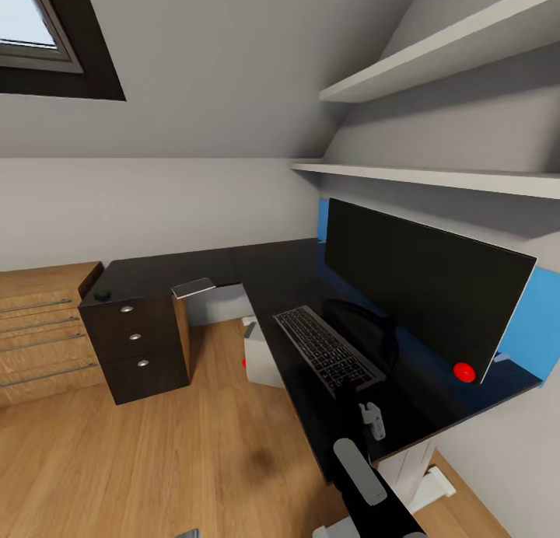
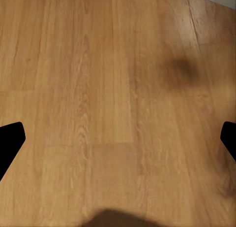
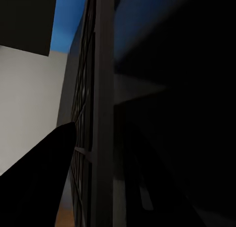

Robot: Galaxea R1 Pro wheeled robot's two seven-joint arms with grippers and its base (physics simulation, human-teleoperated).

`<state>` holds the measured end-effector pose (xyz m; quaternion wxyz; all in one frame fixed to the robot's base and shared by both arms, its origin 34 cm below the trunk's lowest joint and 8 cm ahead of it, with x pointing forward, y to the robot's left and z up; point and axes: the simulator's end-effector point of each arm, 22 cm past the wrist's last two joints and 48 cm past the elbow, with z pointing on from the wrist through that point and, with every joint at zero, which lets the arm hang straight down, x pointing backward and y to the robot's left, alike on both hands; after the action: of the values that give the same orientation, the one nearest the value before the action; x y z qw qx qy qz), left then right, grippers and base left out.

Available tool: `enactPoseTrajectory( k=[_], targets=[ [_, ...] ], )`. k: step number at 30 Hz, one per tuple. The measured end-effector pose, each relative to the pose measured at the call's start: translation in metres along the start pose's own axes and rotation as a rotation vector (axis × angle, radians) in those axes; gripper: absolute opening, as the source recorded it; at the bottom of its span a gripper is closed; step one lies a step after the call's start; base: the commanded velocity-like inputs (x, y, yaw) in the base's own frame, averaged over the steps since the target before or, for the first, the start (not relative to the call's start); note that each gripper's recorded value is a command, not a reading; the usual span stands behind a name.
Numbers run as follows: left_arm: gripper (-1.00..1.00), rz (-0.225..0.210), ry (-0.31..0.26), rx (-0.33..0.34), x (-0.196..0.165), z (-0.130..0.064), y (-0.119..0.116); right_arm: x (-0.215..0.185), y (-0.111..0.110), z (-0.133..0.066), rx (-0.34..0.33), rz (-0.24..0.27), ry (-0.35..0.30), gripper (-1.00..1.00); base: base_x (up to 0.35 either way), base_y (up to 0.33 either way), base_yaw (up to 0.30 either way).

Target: In the bedroom, organize the workspace by keeping the computer under the desk, ensuring the monitor is on the desk, placing the keyboard on the desk next to the monitor, placing the mouse on the desk next to the keyboard, moving the folder from the swivel chair onto the desk next to the mouse, stacking the notebook on top of the folder with the pen on top of the notebook, and positioning the swivel chair next to the desk.

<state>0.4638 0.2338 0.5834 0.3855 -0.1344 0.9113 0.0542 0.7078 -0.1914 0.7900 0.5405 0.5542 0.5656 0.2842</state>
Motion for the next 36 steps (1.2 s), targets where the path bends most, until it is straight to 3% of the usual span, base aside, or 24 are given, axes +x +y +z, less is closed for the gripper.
enactPoseTrajectory(
  k=[7, 17, 36],
  targets=[
    [1.0, -0.037, -0.062, 0.006, -0.013, -0.001, -0.001, 0.0, 0.0, 0.0, -0.001, 0.001, -0.001, -1.0, 0.258, 0.028, 0.0],
    [1.0, -0.041, -0.069, 0.007, -0.014, -0.001, -0.002, 0.0, 0.0, 0.0, 0.001, 0.003, 0.0, -1.0, 0.293, -0.094, 0.0],
    [1.0, -0.039, -0.068, 0.006, -0.014, -0.001, -0.002, 0.0, -0.001, 0.0, 0.004, 0.001, 0.0, -1.0, -0.005, 0.005, 0.0]
  ],
)
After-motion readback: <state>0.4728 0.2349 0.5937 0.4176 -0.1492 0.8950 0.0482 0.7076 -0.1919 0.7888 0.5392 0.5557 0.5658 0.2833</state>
